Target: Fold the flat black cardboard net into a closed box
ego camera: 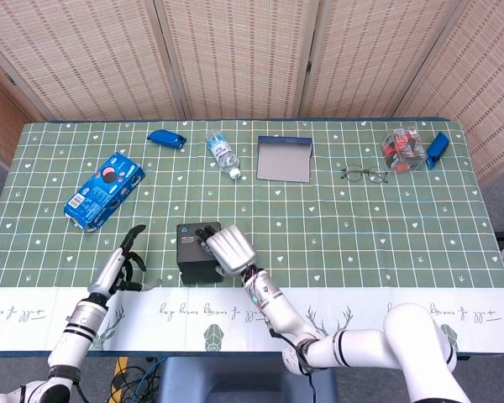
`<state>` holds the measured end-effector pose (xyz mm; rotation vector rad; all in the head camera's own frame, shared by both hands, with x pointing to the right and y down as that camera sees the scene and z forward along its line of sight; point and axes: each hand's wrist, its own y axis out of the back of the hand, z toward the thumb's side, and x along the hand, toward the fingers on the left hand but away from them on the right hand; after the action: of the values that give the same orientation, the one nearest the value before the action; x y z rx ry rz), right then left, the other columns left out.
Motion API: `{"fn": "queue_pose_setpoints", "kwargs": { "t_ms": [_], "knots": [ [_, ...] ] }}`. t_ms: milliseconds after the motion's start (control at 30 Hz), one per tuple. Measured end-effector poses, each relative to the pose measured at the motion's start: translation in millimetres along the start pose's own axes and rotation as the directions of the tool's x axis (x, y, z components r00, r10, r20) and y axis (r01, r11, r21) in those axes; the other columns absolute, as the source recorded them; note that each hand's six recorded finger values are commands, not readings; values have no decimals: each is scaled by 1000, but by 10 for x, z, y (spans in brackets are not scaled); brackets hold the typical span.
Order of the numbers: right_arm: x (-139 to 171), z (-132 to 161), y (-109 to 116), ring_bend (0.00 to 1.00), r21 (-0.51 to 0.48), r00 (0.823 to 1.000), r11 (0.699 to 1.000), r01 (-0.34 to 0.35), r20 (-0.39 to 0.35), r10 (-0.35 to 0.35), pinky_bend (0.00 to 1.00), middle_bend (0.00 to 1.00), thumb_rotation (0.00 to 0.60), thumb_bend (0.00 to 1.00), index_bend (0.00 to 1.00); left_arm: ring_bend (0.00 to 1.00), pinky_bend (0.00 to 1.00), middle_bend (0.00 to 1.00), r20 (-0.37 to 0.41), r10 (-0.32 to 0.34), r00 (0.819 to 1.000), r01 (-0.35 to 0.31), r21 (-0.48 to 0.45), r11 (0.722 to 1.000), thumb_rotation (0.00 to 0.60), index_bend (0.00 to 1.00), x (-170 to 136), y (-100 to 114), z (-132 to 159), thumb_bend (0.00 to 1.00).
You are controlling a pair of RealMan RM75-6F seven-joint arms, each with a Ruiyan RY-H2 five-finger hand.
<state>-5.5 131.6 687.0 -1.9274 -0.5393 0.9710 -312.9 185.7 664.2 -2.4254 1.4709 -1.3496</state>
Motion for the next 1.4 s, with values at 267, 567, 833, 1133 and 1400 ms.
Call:
{"fn": "queue_pose_setpoints", "kwargs": {
  "t_ms": [267,567,833,1133,1400],
  "knots": [
    [-35,62,-101,760,73,997,995,73,-18,-71,1000,374,600,84,326,513,746,0,6,11,1000,-11,-19,1000,600,0,-68,93,-15,128],
    [-41,56,-179,788,102,993,988,120,-21,-118,1000,447,600,182,392,514,746,0,12,13,1000,-13,-23,1000,600,0,-115,156,-11,128],
    [57,5,-132,766,85,989,986,147,-30,-145,1000,358,600,198,393,493,745,0,62,50,997,-52,31,998,600,0,-127,216,56,128],
    [573,-423,233,721,0,984,984,179,-12,-179,1000,354,600,198,375,241,587,0,143,134,981,-163,211,964,600,0,-224,384,97,128],
    [1478,-1372,572,517,14,979,991,137,150,-137,854,352,600,212,375,151,391,0,148,210,966,-256,483,837,600,67,-385,558,-49,128]
  ]
}}
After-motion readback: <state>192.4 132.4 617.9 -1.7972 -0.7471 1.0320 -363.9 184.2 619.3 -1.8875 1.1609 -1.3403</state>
